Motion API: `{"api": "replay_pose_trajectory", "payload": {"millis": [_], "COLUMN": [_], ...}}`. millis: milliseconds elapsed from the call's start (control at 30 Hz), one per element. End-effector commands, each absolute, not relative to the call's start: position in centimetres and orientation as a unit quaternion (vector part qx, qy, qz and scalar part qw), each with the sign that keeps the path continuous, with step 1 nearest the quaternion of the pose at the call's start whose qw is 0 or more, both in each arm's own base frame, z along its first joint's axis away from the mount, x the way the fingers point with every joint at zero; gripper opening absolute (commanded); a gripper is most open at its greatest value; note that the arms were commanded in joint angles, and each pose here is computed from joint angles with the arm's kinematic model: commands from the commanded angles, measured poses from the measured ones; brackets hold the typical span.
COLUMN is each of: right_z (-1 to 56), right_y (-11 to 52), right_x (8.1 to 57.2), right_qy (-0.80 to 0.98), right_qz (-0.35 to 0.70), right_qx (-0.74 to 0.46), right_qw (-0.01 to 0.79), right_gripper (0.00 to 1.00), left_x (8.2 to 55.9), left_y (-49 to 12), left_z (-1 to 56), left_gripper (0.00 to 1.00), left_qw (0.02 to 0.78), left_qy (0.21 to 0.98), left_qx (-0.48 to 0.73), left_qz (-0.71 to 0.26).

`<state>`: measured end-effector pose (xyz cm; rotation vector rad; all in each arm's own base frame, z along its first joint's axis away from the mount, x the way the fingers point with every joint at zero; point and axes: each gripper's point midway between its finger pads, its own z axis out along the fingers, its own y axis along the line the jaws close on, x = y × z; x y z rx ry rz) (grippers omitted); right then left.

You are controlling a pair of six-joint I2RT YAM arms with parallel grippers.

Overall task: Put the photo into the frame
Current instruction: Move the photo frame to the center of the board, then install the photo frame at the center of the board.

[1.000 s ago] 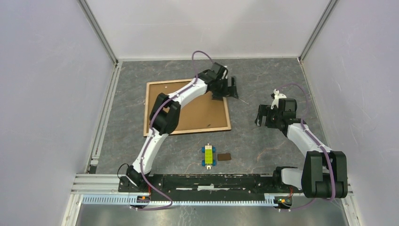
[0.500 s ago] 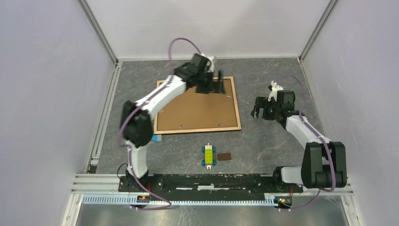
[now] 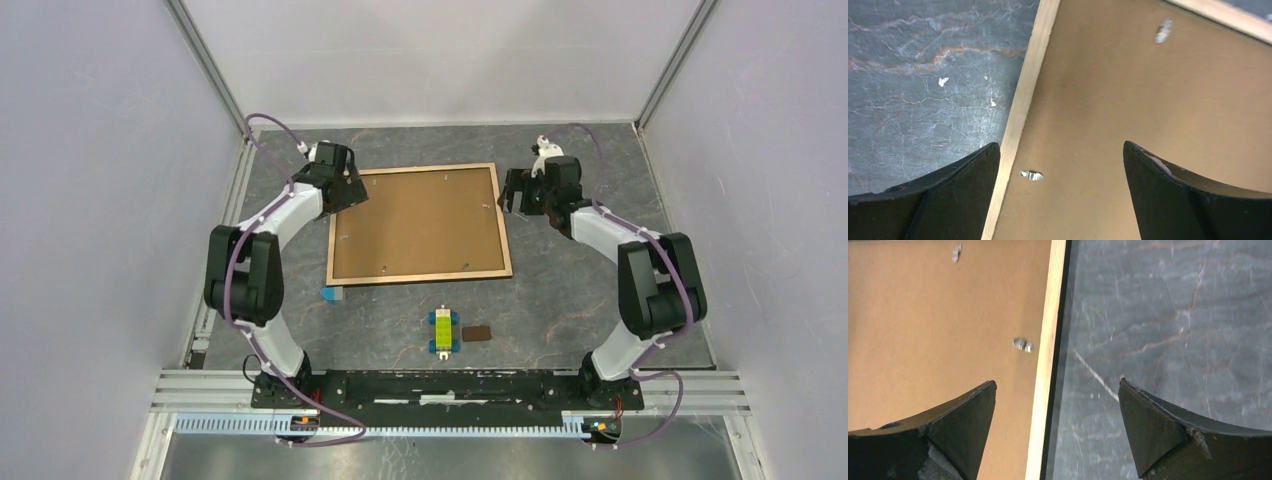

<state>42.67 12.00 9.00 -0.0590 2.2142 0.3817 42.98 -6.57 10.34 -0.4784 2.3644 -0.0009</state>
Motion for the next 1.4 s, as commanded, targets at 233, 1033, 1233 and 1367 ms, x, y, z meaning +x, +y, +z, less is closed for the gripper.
{"api": "replay_pose_trajectory", "payload": {"millis": [233,1033,1233,1367], "right_z": [9.2,4.7,3.5,3.0], "right_y": [12.8,16.0,16.6,16.4], "right_x": [48.1,46.5,47.5,47.7], "right_qy": [0.878,0.908,0.911,0.913], "right_qz": [0.093,-0.015,-0.01,-0.014], "right_qx": [-0.064,-0.104,-0.099,-0.074], "right_qw": [0.465,0.406,0.399,0.401], "right_gripper": [0.9,0.81,0.75,0.72], "left_x": [42.7,42.6,42.6,42.6], "left_y": [-4.1,-4.4,-4.5,-4.5], "left_z": [5.8,1.8,1.7,1.7], "left_gripper": [0.96,0.41,0.32,0.27], "left_qw": [0.319,0.279,0.28,0.279], "left_qy": [0.928,0.944,0.944,0.944], "left_qx": [-0.184,-0.172,-0.171,-0.171], "left_qz": [0.055,0.036,0.035,0.036]}}
